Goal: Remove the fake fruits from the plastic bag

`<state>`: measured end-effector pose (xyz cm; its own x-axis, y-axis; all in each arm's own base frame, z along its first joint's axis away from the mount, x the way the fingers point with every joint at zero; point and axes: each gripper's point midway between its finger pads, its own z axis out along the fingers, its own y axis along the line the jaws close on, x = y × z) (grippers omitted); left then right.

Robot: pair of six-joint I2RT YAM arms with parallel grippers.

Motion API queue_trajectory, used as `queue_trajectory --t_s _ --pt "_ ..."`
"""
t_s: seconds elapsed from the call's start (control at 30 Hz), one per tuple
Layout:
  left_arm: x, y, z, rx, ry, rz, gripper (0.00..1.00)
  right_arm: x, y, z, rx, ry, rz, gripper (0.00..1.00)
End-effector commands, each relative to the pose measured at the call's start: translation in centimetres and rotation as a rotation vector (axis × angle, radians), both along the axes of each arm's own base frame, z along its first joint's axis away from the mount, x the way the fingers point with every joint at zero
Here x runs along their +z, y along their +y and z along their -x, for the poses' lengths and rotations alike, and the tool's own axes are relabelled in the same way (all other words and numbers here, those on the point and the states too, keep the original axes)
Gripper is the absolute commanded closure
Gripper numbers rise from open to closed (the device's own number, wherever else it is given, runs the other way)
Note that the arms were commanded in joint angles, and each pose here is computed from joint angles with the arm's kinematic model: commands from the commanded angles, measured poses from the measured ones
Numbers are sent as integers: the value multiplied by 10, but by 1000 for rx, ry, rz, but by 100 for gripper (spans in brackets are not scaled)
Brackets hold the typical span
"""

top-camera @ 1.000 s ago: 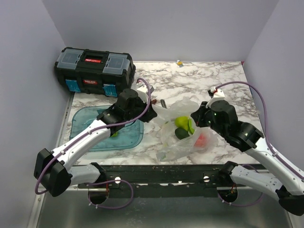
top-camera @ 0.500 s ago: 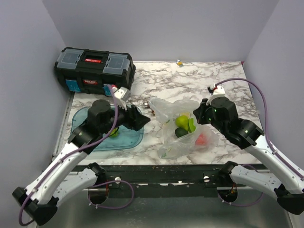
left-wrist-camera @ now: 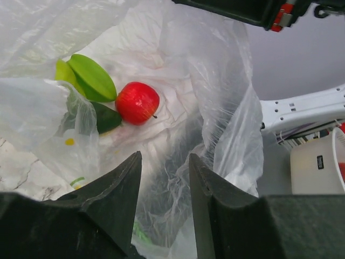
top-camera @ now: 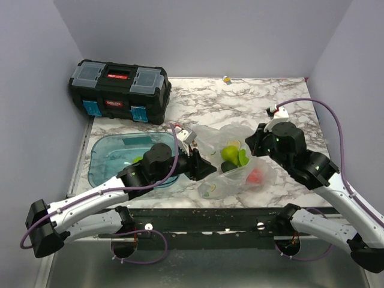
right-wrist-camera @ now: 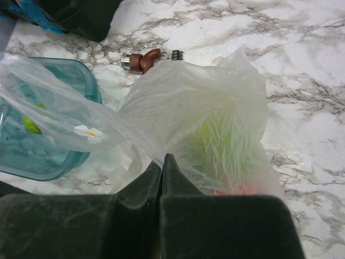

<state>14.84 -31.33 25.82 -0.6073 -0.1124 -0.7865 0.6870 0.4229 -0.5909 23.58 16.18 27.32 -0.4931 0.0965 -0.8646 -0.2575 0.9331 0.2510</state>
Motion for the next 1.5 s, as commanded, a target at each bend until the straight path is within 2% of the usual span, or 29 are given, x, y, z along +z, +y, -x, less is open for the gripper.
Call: queue_trajectory --t_s 0.0,0.23,0.37,0.4,0.5,0.67,0.77,0.87,0.93,1.13,1.27,1.37,1.47 --pt "7 -23 -21 90 1 66 61 12 -4 7 10 -11 -20 99" --pt "-45 -65 -45 130 -32 -94 63 -4 1 11 29 25 -29 99" --pt "-71 -82 -54 141 -17 -173 60 -9 1 13 32 37 -23 99" --pt "-77 -84 -55 147 -13 -192 58 -10 0 13 31 40 -21 99" --pt "-94 -85 -61 200 11 -235 42 -13 -1 15 30 46 -23 99" --pt "-118 -92 -67 229 41 -291 35 -16 -2 17 28 51 -23 99" --pt "-133 -97 -69 233 58 -315 27 -17 -4 18 23 53 -19 99" --pt "-143 -101 -71 241 69 -329 7 -19 -7 21 18 62 -18 99" --pt "-149 -105 -71 238 63 -338 3 -23 -9 22 13 69 -13 99" --pt "-178 -121 -67 189 98 -360 4 -27 -12 26 5 75 -17 99" --pt "-194 -129 -64 163 132 -378 9 -30 -14 27 1 81 -12 99" --pt "-201 -128 -63 150 132 -398 21 -30 -14 27 1 79 -16 99" --pt "-199 -123 -61 146 120 -400 39 -31 -14 27 0 79 -15 99"
